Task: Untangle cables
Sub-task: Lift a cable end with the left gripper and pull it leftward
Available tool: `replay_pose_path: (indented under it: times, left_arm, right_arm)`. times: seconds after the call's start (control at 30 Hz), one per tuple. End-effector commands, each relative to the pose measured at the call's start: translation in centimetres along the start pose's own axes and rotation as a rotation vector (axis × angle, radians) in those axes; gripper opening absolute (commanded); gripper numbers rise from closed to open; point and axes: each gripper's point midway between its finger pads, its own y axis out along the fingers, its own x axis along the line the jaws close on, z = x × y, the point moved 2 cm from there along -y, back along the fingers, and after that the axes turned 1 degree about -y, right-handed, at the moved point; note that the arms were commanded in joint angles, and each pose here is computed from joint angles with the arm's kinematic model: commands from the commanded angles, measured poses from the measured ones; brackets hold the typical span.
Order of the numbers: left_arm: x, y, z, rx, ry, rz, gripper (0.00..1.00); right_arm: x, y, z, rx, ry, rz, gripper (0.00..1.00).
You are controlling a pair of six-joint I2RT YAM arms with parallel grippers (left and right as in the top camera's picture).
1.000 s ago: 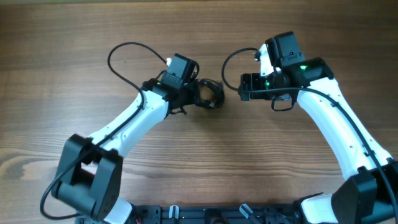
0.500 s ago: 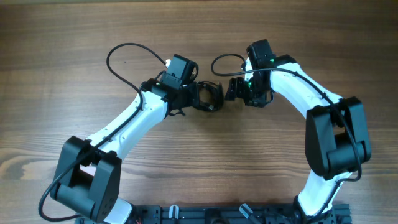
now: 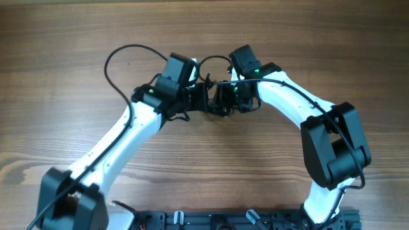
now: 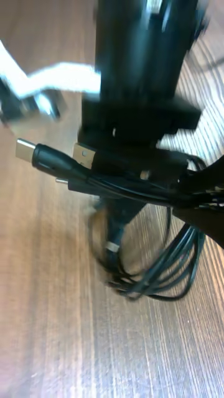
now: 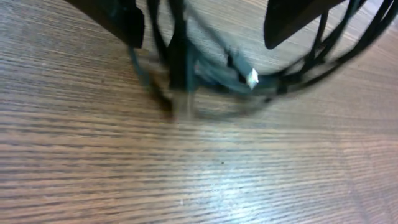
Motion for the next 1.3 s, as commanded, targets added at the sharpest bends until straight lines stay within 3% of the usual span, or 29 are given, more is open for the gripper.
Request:
replay_pose_path:
  times: [0.0, 0.37, 0.43, 0.47, 0.6, 0.7, 0.87, 0.93, 1.07, 1.17, 1.27]
  left_arm:
    - [-1.8, -4.1, -2.4, -0.153, 0.046, 0.022, 0.04]
    - [-2.6, -15.0, -4.6, -0.504, 0.060, 0.009, 0.04]
    - [-1.9, -17.0, -4.9, -0.581, 0.046, -0.029, 0.04]
    - [-1.7, -17.8, -5.0, -0.610, 0.040, -0.045, 0.04]
    - [0.1, -20.5, -4.8, -0.700, 0.007, -0.140, 0.05]
    - [1.6, -20.7, -4.4, -0.699, -0.008, -0.223, 0.05]
    - [2.4, -20.5, -3.9, -0.679, -0.012, -0.273, 0.05]
    - [2.9, -21.1, -4.4, -0.716, -0.024, -0.308, 0.06]
    - [2.9, -22.7, -5.7, -0.825, -0.053, -0.327, 0.07]
    - [1.5, -24.8, -6.8, -0.932, -0.070, -0.246, 0.08]
    - [-0.4, -27.7, -8.0, -1.062, -0.084, -0.121, 0.07]
  right_arm:
    - [-1.3, 0.0, -0.7, -0.028, 0.069, 0.046, 0.61]
    - [-4.4, -0.9, -1.1, -0.022, 0.167, 0.117, 0.58]
    - [-4.4, -1.0, -1.0, 0.001, 0.146, 0.086, 0.65]
    - [-3.2, -1.1, -0.9, 0.032, 0.036, -0.008, 0.66]
    - [2.3, -3.0, 2.0, 0.148, -0.377, -0.450, 0.89]
    - [2.9, -4.1, 1.7, 0.111, -0.442, -0.482, 0.99]
    - [6.9, -10.4, 2.2, 0.055, -0.502, -0.743, 1.00]
    - [8.7, -12.7, 3.6, 0.046, -0.551, -0.796, 0.89]
    - [11.2, -14.9, 5.3, -0.026, -0.684, -0.763, 0.88]
    - [10.9, -13.9, 4.8, -0.036, -0.604, -0.646, 0.91]
    - [10.5, -13.4, 4.4, -0.064, -0.637, -0.597, 0.91]
